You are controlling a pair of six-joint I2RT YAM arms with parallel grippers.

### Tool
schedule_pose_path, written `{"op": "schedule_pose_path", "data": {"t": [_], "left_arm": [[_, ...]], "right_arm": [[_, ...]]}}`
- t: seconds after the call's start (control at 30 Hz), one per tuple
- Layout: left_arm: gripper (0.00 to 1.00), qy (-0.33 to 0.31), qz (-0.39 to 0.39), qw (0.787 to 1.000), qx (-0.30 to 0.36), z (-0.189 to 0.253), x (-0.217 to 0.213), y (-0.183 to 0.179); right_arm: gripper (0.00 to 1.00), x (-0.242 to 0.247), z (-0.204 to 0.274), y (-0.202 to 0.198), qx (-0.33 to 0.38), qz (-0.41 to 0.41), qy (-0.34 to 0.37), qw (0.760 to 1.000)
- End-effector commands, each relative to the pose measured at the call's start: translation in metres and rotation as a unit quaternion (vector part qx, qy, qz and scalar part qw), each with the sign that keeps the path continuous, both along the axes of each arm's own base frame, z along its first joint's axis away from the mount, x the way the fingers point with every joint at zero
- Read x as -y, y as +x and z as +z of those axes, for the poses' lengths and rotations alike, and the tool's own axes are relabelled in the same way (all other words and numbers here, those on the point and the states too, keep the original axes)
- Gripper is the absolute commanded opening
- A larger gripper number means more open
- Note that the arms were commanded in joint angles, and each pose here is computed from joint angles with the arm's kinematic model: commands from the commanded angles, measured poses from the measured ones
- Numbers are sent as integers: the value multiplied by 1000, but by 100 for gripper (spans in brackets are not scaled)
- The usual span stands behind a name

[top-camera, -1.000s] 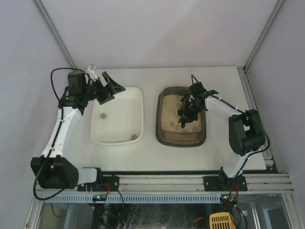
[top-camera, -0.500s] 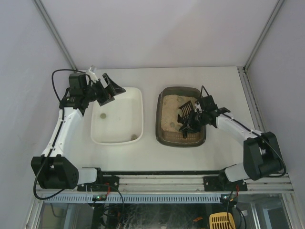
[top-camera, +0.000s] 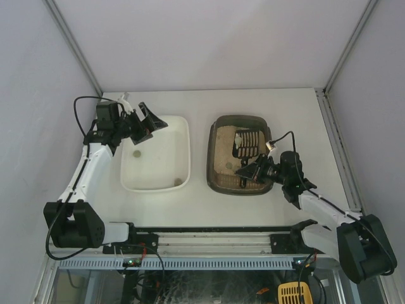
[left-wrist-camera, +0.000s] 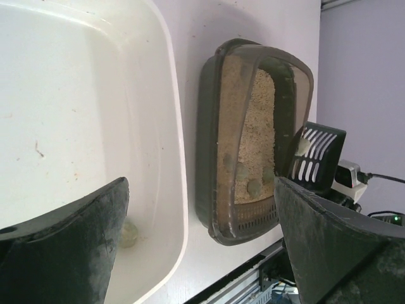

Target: Clean the litter box

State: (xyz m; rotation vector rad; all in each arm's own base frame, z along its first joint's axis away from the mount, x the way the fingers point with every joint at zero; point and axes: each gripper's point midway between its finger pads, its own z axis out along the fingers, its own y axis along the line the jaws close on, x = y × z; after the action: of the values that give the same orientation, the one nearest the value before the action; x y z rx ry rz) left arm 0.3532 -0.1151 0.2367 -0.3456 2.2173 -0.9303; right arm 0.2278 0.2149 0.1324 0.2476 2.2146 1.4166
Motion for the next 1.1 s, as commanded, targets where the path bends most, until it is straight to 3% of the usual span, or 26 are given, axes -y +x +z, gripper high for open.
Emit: {"op": "schedule_pose_path", "data": {"t": [0.0,0.1,0.23,0.4,0.53,0.67,0.8,0.93,1.07], "left_arm": [[100,31,11,999,16,-11,-10,8],[100,43,23,999,13,-19,-15,10],[100,52,27,998,16,-22,-16,12],[100,76,25,996,25,-24,-14,11],[100,82,22,996,25,-27,-13,11],[100,81,18,996,26,-27,-10,10],[100,81,16,996,27,-26,-9,10],[100,79,12,996,28,-26,-7,8],[100,80,10,996,29,-25,-7,8]], "right_arm": [[0,-16,47,-2,117,32,85,989],[0,-12,44,-5,127,25,90,987],[0,-25,41,-24,126,82,99,984],[0,-2,41,-14,127,27,141,981],[0,-21,43,-21,130,69,134,980],[0,-5,53,-11,132,33,174,975],[0,-32,55,-20,122,96,171,973],[0,-18,56,-5,113,55,196,973],[0,-37,50,-8,98,92,185,973]]}}
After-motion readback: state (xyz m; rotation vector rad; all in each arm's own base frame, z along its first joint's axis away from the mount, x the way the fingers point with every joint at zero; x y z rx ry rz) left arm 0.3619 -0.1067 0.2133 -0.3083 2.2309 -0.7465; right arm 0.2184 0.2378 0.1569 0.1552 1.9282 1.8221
